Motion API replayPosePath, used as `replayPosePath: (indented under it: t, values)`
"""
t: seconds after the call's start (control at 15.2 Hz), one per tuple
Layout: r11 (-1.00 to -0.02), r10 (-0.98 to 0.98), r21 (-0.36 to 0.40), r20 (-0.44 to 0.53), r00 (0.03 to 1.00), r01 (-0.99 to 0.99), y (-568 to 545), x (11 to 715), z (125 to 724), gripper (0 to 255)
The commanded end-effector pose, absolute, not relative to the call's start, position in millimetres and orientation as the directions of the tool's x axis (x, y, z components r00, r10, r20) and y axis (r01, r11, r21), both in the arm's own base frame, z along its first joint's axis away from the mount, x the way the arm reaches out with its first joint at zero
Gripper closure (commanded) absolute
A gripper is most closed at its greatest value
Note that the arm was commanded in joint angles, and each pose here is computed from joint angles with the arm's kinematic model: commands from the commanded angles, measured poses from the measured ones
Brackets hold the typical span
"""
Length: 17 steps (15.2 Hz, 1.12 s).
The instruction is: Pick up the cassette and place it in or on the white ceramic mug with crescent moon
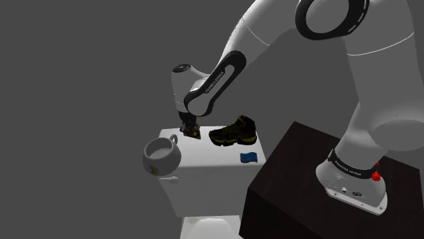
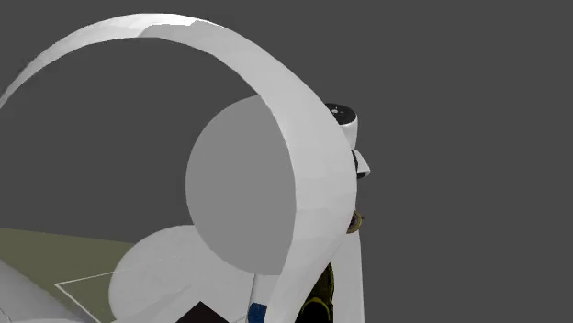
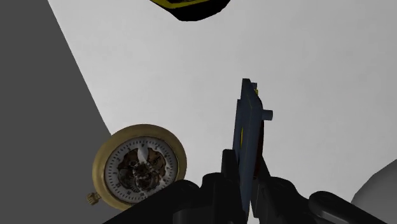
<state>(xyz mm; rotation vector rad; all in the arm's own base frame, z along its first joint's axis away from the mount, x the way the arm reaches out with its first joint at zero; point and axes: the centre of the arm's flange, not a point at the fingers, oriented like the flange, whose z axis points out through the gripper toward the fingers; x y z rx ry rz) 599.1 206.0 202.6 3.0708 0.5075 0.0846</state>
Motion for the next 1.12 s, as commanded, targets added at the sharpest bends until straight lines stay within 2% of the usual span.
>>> replayPosePath:
  t: [0.0, 1.06]
  values:
    - [-0.946, 0.322, 0.037, 0.049, 0.945, 0.321, 205.9, 598.8, 212.6, 255]
    - [-0.946, 0.322, 0.037, 0.049, 0.945, 0.321, 205.9, 598.8, 297.1, 255]
